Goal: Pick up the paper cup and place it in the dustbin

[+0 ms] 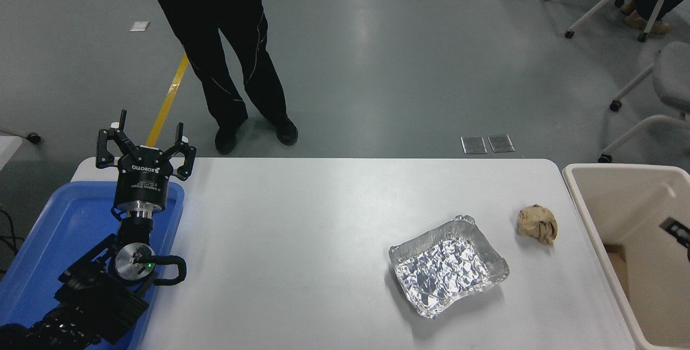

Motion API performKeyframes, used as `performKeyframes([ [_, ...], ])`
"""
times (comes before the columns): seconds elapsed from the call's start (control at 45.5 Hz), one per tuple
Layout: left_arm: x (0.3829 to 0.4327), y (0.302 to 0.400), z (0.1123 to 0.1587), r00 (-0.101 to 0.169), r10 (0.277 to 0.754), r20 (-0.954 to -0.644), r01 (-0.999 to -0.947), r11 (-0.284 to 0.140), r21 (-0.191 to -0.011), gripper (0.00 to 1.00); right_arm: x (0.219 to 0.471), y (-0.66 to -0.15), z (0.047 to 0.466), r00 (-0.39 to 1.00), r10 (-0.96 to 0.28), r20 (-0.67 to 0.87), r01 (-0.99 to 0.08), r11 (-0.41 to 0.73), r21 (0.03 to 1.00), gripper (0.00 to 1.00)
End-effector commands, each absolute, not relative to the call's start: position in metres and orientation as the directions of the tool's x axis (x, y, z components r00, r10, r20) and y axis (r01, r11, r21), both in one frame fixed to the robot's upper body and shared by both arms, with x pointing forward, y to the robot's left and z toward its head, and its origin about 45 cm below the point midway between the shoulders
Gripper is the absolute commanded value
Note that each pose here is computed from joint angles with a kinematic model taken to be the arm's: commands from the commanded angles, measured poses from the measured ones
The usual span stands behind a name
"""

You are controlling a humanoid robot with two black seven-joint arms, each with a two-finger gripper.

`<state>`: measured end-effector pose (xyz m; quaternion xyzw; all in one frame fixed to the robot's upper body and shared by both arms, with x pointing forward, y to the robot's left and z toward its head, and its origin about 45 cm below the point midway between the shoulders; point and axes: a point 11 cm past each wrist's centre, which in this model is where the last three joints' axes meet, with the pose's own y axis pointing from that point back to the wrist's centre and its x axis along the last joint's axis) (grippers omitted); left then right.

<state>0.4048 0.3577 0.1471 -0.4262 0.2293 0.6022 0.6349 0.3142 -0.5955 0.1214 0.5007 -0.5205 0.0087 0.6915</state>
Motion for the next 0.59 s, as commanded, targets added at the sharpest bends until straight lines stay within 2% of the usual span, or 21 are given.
performKeyframes([
  [0.0, 0.4051, 0.3562, 0.1471, 0.172, 0.568, -0.805, -0.9605, -0.085, -0.265, 0.99, 0.340, -0.572, 0.180, 0.643, -0.437, 0.629, -0.499, 0.384, 0.777, 1.00],
  [0.242, 0.4051, 0.3562, 0.1471, 0.172, 0.568, -0.805, -0.9605, -0.085, -0.265, 0.99, 0.360, -0.474, 0.240, 0.776, -0.387, 0.498, -0.473, 0.167, 0.865, 1.00],
  [0.44, 0.4051, 0.3561, 0.1472, 0.173, 0.568, -0.805, -0.9603, -0.084, -0.266, 0.99, 0.351, -0.406, 0.284, 0.858, -0.336, 0.388, -0.410, 0.007, 0.912, 1.00],
  [0.571, 0.4051, 0.3564, 0.1473, 0.173, 0.567, -0.805, -0.9600, -0.086, -0.266, 0.99, 0.337, -0.356, 0.318, 0.928, -0.261, 0.267, -0.306, -0.119, 0.945, 1.00],
])
